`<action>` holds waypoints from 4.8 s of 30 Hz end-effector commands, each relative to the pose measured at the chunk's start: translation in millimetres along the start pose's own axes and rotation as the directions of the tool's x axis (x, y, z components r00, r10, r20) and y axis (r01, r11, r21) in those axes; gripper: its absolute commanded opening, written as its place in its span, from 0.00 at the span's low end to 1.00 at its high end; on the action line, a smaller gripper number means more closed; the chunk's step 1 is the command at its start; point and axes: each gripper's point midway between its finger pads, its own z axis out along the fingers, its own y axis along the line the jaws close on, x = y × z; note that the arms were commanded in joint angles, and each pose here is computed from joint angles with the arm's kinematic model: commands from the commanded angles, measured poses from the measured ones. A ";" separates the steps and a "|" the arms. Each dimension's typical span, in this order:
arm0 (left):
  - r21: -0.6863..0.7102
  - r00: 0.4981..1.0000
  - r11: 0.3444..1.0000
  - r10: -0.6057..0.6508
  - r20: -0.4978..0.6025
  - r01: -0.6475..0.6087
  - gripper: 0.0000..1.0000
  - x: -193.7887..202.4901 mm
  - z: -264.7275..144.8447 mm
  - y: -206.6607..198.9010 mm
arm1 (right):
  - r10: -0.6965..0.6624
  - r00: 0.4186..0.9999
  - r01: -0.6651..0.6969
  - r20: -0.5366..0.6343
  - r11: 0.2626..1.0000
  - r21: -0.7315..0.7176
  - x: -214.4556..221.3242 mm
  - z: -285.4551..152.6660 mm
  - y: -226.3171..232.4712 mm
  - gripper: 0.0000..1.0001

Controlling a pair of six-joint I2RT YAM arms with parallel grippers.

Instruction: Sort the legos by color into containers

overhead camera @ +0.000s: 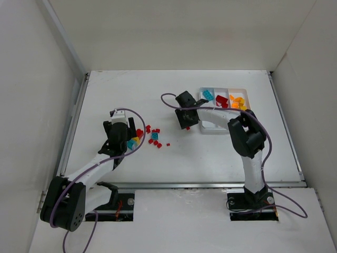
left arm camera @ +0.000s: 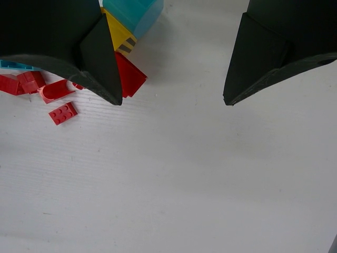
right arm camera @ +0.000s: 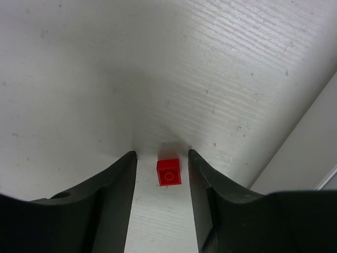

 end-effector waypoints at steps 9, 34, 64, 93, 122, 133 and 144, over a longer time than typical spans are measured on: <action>0.011 0.999 1.000 -0.022 0.048 0.021 0.75 -13.6 1.2 -1.9 | 0.023 0.998 -0.023 -0.058 1.000 -0.006 18.8 -7.9 4.2 0.43; 0.010 0.999 1.000 -0.018 0.040 0.017 0.75 -11.4 0.9 -1.7 | 0.021 0.999 -0.018 -0.049 0.998 0.064 14.2 -2.2 -6.5 0.40; 0.024 0.997 0.999 -0.048 0.055 0.047 0.75 -10.5 -3.9 -1.7 | 0.419 0.856 -0.502 0.304 0.816 0.287 -45.2 -100.5 -219.7 0.04; 0.766 0.513 -0.189 0.642 0.569 -0.614 0.74 25.4 -34.0 -171.1 | 0.360 0.916 -0.388 0.177 0.907 0.162 -36.3 -85.5 -205.4 0.74; 0.747 0.423 -0.331 0.661 0.620 -0.577 0.43 28.3 -98.0 -133.1 | -0.107 0.990 0.131 0.095 0.947 -0.292 -1.6 -83.6 61.4 0.69; 0.602 0.934 0.719 0.210 0.288 -0.347 0.37 -79.6 -111.1 -85.5 | -0.083 0.996 0.071 -0.032 0.960 -0.272 28.6 -59.2 118.8 0.58; 0.415 0.967 0.892 0.084 0.240 -0.181 0.41 -84.0 -103.4 -42.6 | 0.103 0.995 -0.103 -0.011 0.987 -0.121 39.4 -47.3 116.5 0.54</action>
